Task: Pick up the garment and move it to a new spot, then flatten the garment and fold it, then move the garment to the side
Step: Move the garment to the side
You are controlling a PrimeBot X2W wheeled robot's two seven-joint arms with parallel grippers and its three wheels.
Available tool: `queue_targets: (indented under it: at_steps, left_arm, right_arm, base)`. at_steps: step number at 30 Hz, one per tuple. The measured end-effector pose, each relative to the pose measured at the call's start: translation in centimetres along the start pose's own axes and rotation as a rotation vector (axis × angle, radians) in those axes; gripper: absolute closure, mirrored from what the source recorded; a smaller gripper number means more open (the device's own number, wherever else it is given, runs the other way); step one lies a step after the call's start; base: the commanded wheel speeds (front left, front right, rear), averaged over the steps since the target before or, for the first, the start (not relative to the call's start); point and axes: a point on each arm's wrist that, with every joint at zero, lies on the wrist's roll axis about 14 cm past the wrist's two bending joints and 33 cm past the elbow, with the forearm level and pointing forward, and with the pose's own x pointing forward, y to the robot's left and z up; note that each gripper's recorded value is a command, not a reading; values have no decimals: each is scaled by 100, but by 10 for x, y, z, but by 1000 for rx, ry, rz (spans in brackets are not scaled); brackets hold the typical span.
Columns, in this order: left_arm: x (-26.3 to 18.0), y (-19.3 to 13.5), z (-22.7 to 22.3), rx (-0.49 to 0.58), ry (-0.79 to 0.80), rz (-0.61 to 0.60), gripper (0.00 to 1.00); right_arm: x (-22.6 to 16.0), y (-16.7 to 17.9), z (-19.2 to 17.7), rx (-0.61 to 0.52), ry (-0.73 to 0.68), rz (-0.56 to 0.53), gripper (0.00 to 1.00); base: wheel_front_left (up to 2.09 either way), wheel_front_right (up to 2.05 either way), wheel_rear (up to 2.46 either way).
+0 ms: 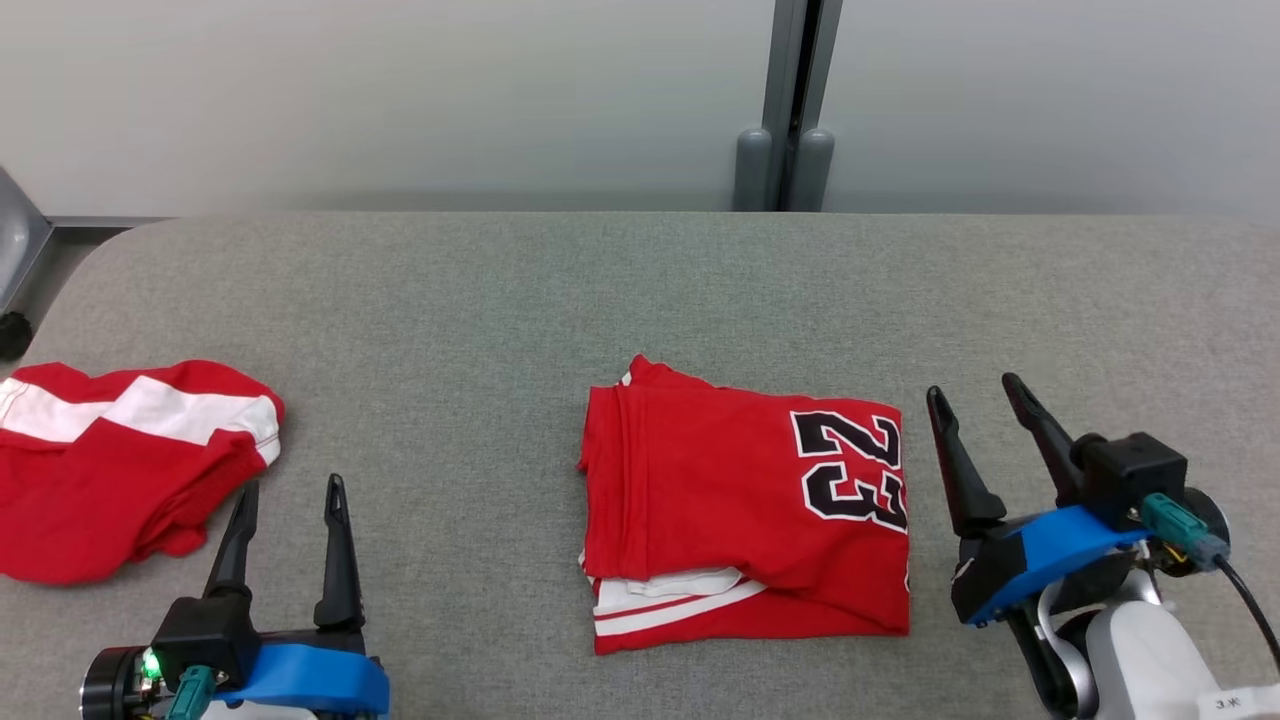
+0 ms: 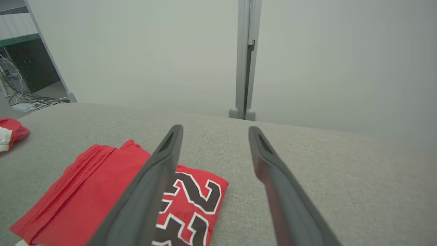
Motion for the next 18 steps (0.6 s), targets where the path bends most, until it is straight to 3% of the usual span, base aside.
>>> queue_targets:
  at_steps: [7,10,18]
  left_arm:
    - [2,4,-3,-4,9,17,0]
    - [5,8,-5,-9,15,32,0]
    - [6,14,-9,-15,29,54,0]
  right_arm:
    - [13,7,-41,27,144,25,0]
    - [12,12,-77,42,254,40,0]
    - [4,18,-121,71,381,44,0]
  base:
    - [0,0,0]
    - [0,0,0]
    - [0,0,0]
